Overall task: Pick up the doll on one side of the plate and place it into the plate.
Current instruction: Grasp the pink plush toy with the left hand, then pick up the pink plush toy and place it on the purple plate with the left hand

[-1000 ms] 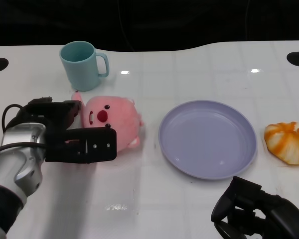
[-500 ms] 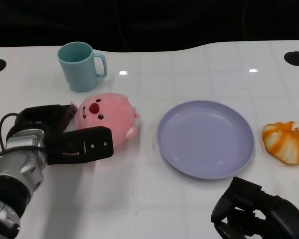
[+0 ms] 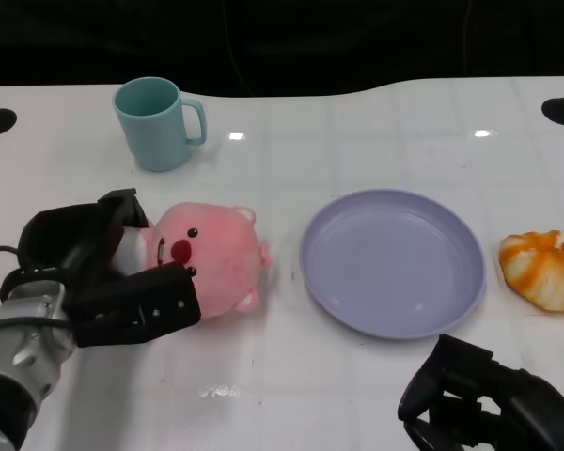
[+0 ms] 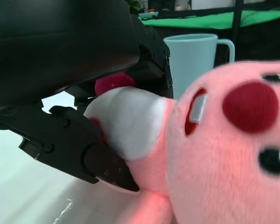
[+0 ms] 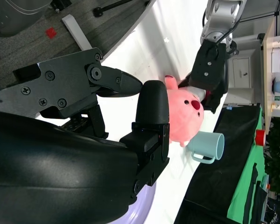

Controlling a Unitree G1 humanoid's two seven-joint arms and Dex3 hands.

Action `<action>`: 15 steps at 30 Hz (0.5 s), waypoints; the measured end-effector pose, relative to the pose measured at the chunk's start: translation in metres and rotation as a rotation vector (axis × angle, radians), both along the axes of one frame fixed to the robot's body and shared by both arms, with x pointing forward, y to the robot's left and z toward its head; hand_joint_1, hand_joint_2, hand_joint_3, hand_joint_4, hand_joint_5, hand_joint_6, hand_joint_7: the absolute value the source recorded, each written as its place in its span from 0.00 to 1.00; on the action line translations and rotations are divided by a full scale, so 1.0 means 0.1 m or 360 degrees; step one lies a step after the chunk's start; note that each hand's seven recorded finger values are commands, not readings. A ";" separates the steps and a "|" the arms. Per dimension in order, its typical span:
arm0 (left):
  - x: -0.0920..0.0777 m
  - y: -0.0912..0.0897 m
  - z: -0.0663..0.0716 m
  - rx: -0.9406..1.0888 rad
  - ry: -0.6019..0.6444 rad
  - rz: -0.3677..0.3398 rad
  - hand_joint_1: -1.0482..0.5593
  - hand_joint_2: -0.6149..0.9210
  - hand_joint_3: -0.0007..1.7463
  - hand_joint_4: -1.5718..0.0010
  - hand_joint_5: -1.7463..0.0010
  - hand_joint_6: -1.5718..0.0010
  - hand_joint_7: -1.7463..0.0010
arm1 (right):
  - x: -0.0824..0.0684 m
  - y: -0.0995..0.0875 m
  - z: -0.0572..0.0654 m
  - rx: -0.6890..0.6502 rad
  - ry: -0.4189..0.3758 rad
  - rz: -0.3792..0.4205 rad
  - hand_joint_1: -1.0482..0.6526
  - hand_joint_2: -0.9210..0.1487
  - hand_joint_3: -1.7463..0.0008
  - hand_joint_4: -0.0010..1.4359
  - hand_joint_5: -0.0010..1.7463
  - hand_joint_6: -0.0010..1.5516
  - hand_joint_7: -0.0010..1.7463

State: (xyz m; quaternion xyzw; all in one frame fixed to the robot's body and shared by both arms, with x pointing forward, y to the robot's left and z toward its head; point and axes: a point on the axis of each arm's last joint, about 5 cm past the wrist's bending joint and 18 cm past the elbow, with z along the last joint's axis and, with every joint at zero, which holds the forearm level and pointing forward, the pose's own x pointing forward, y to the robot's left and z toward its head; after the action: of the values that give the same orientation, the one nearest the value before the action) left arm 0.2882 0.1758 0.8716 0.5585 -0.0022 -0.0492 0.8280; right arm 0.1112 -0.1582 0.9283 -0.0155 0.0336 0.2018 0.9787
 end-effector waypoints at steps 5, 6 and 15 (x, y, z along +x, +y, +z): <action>-0.03 -0.02 0.06 -0.0172 -0.0001 0.0036 0.55 0.79 0.52 0.45 0.00 0.57 0.00 | 0.00 0.00 0.00 0.0001 0.0006 -0.0001 0.48 0.02 0.66 0.45 1.00 0.29 0.95; -0.03 -0.03 0.07 -0.0194 0.0005 0.0039 0.55 0.78 0.53 0.45 0.00 0.57 0.00 | 0.00 0.00 0.00 0.0002 0.0008 -0.0001 0.48 0.02 0.66 0.45 1.00 0.29 0.95; -0.02 -0.11 0.26 -0.0284 -0.0038 -0.0008 0.57 0.72 0.60 0.45 0.00 0.56 0.00 | 0.00 0.01 -0.01 0.0007 0.0006 -0.0006 0.47 0.03 0.66 0.45 1.00 0.29 0.95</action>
State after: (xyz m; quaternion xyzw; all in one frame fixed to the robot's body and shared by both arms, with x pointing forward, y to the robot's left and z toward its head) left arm 0.2867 0.1646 0.8973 0.4830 -0.0178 -0.0442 0.8743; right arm 0.1110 -0.1573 0.9277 -0.0128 0.0351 0.2003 0.9790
